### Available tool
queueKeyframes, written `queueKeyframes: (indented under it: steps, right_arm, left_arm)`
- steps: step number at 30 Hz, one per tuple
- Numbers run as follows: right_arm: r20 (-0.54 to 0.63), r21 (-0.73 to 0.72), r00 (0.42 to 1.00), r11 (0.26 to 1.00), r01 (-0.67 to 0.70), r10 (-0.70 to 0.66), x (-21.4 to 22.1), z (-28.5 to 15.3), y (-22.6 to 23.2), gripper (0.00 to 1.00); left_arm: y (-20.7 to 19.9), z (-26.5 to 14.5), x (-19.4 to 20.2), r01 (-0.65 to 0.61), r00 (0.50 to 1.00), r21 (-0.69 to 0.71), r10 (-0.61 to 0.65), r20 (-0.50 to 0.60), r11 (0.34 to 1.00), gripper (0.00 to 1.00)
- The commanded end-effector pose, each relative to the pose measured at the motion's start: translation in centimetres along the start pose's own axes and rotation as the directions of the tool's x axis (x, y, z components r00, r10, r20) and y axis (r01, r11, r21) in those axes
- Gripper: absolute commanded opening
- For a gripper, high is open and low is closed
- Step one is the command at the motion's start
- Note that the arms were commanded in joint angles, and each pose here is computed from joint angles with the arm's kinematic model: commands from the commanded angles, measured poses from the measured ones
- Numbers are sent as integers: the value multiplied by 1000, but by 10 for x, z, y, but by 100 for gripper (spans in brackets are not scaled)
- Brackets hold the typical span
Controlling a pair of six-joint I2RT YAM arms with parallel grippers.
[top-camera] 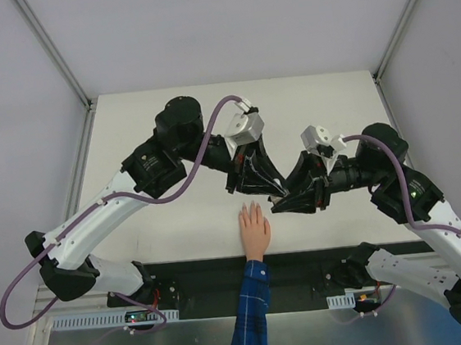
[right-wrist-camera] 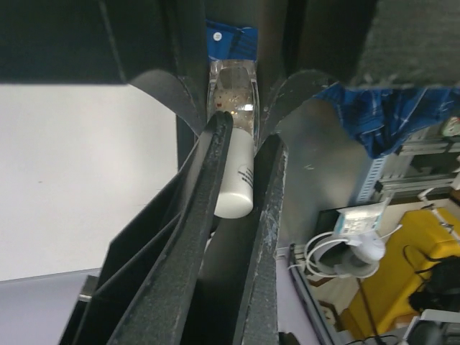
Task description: Paint the nails
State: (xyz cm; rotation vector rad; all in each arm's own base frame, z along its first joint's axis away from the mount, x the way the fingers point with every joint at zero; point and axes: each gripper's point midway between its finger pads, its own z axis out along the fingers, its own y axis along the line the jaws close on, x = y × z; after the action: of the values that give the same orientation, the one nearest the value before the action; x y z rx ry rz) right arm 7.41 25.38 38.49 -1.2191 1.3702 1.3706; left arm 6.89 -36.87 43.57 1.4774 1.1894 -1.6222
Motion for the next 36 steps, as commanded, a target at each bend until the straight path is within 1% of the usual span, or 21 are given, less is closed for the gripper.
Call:
queueKeyframes:
  steps: [1,4,6,8,9,11,12,13,14,15,16,17,18,22,23,26,27,29,30,34,36]
  right_arm:
    - [146,-59,976,983,173,-163,-47,-3,17,0]
    - [138,-42,977,985,167,-160,-47,-2,13,0]
    - [109,-15,981,986,166,-164,-41,-2,6,0]
    - [87,5,982,986,166,-165,-38,0,-2,0]
    - [67,18,984,986,165,-166,-34,2,-8,0]
    - [49,37,984,985,167,-169,-31,3,-14,0]
    - [20,62,988,987,151,-152,-25,4,-22,0]
    - [3,76,985,982,171,-171,-23,5,-28,0]
    - [-7,96,982,978,186,-187,-25,4,-32,0]
    - [-40,148,985,974,173,-169,-19,4,-44,0]
    - [-55,180,984,968,177,-169,-18,3,-52,0]
    - [-67,209,981,959,193,-183,-19,2,-58,0]
    - [-88,282,981,941,189,-171,-17,-1,-73,0]
    - [-90,443,983,878,184,-160,-22,-10,-103,0]
    - [-87,472,984,864,176,-153,-23,-12,-109,0]
    - [-96,574,986,801,169,-139,-28,-20,-131,0]
    - [-97,614,986,772,165,-133,-30,-24,-139,0]
    - [-92,650,987,743,157,-128,-33,-27,-147,0]
    - [-83,657,989,739,148,-124,-35,-27,-149,0]
    - [-71,665,990,734,137,-120,-37,-27,-151,0]
    - [-72,669,991,731,135,-117,-36,-28,-151,0]
  left_arm:
    - [-38,6,17,42,998,265,-26,-64,963,0]
    - [-21,9,6,40,999,143,-35,-32,989,0]
    - [-2,7,-3,60,998,42,-60,-7,997,11]
    - [4,2,-14,92,996,-1,-92,16,996,32]
    - [18,-5,-20,117,993,-71,-114,43,991,40]
    - [24,-15,-28,118,991,-127,-109,72,985,52]
    - [30,-20,-31,132,989,-168,-118,91,977,55]
    - [49,-32,-33,153,984,-263,-124,124,953,61]
    - [48,-40,-39,151,983,-296,-111,147,943,67]
    - [50,-47,-42,162,980,-319,-112,167,934,70]
    - [64,-58,-42,175,975,-391,-105,194,903,71]
    - [61,-65,-48,165,974,-422,-79,214,891,73]
    - [62,-70,-49,157,973,-452,-60,222,878,79]
    - [82,-95,-49,228,952,-609,-41,305,760,84]
    - [93,-108,-50,267,938,-674,-26,345,689,85]
    - [117,-123,-35,395,902,-729,-85,423,559,84]
    - [121,-124,-35,425,890,-724,-104,445,543,81]
    - [130,-118,-30,442,886,-714,-140,442,542,75]
    - [127,-113,-37,441,885,-696,-145,442,567,73]
    - [138,-95,-36,442,888,-658,-197,415,609,63]
    - [138,-90,-40,441,889,-644,-204,411,626,63]
